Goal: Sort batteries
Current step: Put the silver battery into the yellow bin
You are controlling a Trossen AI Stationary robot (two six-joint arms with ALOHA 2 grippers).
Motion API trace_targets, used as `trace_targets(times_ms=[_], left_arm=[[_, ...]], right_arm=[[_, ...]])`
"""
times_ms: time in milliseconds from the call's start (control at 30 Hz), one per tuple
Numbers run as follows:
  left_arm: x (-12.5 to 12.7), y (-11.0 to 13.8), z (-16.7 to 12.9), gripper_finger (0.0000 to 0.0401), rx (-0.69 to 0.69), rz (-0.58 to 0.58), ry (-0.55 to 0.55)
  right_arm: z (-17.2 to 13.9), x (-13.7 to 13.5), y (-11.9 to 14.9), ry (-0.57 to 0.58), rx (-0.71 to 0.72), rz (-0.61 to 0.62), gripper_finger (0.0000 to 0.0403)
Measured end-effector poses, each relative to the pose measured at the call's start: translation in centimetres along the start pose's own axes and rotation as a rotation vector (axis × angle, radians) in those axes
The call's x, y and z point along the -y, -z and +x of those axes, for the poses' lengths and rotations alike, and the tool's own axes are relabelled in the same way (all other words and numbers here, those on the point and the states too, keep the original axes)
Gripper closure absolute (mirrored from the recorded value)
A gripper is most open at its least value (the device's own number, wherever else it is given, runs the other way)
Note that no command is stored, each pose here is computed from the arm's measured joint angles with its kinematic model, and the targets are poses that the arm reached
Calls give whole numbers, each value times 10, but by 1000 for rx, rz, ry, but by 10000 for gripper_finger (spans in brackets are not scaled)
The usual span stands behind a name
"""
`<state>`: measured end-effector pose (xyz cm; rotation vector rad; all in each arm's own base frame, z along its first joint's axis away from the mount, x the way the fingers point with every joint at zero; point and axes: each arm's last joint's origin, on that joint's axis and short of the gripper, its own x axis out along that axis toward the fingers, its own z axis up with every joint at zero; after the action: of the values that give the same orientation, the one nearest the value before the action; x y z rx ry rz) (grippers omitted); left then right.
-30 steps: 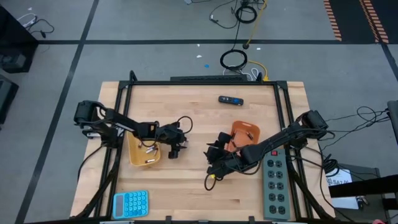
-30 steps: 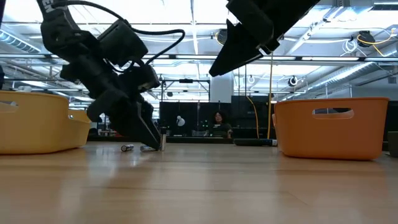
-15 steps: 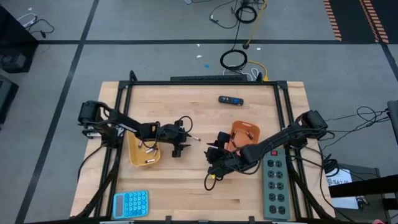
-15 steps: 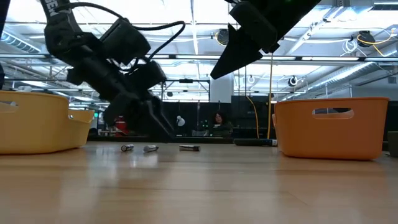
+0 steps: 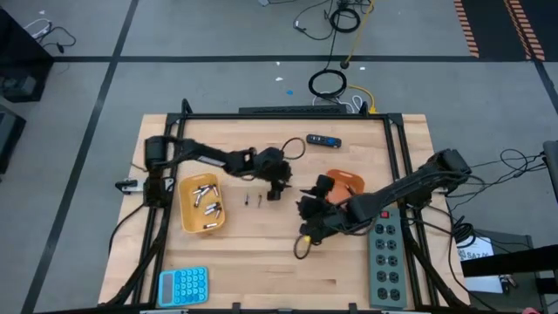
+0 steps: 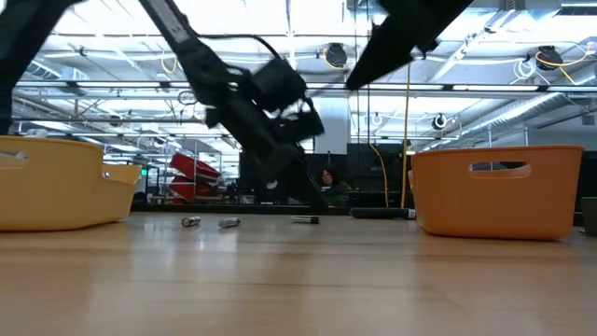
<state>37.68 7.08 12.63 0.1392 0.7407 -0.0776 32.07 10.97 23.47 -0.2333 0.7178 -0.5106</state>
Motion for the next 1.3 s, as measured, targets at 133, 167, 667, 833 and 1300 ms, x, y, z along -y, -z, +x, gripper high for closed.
trace_targets(times_ms=[133,167,667,833,1300], left_arm=[[-21,10,14,183,-85,-39,15],[-25,11,15,183,-94,-35,22],[-28,15,14,187,-118,4,31],[-26,18,13,244,-161,31,41],[-18,23,9,374,-276,64,36]], right_arm=[[-24,8,2,0,25,33,229],[-28,9,4,-7,28,40,229],[-25,10,34,-3,53,146,229],[-23,8,34,-23,84,178,229],[-22,4,37,-40,106,201,229]])
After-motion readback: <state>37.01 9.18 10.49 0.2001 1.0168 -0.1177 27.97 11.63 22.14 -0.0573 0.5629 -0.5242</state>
